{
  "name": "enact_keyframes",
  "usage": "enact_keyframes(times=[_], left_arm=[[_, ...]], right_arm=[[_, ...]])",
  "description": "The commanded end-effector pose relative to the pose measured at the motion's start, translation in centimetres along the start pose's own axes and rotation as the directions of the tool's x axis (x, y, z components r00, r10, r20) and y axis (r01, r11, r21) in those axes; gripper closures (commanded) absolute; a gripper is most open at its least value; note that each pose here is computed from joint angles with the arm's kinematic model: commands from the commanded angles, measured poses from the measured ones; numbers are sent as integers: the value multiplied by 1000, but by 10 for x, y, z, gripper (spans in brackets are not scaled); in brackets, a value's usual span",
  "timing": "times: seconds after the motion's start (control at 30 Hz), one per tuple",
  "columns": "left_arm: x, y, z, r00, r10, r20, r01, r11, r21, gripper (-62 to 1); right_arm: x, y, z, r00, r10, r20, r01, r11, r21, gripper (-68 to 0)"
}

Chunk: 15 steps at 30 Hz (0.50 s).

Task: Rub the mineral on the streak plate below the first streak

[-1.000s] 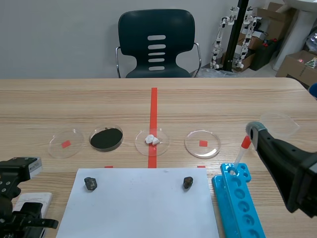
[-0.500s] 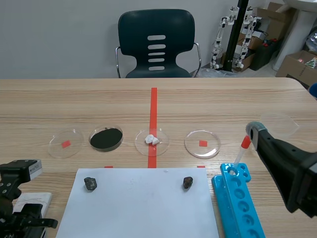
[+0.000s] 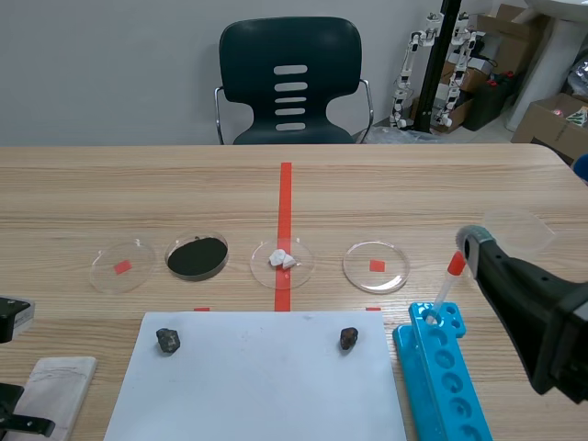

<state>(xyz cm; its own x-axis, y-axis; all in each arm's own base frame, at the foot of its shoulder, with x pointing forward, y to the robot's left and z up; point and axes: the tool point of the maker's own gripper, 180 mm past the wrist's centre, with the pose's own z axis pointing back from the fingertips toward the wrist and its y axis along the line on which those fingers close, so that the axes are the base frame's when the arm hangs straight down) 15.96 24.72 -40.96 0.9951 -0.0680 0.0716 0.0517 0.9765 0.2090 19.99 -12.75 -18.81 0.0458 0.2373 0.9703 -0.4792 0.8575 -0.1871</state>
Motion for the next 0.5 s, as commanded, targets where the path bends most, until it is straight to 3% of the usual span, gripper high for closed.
enact_keyframes(times=[0.0,0.23,0.47], left_arm=[[2,-1,2,1000,8,8,-8,1000,-8,-113],[9,-28,3,998,46,44,-39,987,-157,-113],[15,-58,11,996,60,71,-34,946,-321,-113]], right_arm=[[12,-1,-2,999,8,42,-7,1000,-4,-679],[12,-1,-2,999,8,42,-7,1000,-4,-679],[12,-1,-2,999,8,42,-7,1000,-4,-679]])
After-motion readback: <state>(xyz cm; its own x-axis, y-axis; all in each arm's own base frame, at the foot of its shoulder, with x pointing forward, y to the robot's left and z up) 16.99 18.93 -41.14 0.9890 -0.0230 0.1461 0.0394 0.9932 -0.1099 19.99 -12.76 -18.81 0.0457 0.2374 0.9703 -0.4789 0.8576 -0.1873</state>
